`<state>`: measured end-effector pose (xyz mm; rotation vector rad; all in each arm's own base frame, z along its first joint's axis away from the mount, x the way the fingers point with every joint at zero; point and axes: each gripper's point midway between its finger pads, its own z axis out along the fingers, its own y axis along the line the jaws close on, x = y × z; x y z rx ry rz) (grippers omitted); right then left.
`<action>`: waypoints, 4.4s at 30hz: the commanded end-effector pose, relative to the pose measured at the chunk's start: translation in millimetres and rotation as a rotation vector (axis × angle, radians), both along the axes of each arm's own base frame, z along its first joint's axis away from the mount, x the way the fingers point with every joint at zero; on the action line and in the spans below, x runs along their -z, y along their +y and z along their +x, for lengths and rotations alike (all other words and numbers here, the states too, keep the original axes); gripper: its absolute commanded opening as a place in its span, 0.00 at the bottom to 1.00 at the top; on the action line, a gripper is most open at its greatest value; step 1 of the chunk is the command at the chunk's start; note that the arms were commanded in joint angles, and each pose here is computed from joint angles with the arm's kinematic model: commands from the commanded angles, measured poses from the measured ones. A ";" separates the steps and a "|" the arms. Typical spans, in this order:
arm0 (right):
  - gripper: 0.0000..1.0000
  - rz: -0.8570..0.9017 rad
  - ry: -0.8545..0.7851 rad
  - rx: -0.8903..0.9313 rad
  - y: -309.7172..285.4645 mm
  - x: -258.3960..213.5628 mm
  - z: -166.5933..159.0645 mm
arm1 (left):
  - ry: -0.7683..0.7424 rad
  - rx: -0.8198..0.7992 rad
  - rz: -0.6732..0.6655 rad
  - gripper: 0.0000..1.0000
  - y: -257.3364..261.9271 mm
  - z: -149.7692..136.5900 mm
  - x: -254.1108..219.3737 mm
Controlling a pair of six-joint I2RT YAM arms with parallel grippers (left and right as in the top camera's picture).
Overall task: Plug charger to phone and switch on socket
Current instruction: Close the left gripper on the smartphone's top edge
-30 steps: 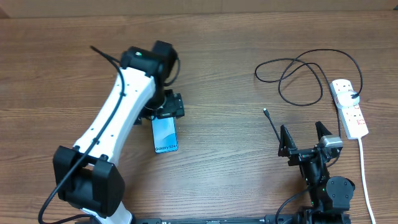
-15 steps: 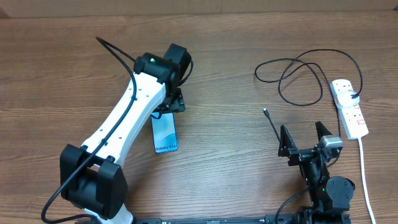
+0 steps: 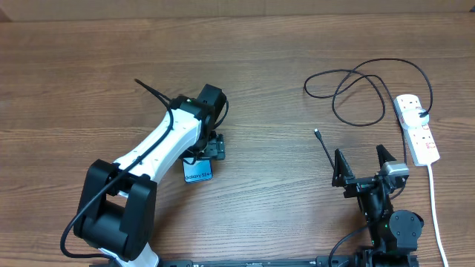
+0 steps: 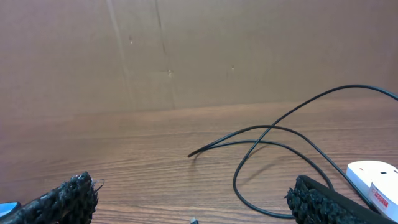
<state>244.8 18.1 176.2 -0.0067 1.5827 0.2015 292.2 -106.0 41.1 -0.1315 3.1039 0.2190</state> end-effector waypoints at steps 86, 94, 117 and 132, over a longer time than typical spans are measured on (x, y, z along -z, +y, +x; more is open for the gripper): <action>1.00 0.001 -0.002 -0.003 0.9 2.0 0.1 | 0.264 -0.051 0.013 1.00 31.5 -46.2 102.8; 1.00 0.001 -0.002 -0.003 1.0 2.0 0.1 | 0.278 -0.052 0.018 1.00 32.9 -49.4 101.8; 1.00 0.001 -0.002 -0.003 1.0 2.0 0.1 | 0.248 -0.119 -0.033 0.91 44.1 -36.3 104.8; 1.00 0.002 -0.002 -0.003 0.9 2.0 0.1 | 0.230 -0.122 -0.046 0.73 41.6 -31.7 106.1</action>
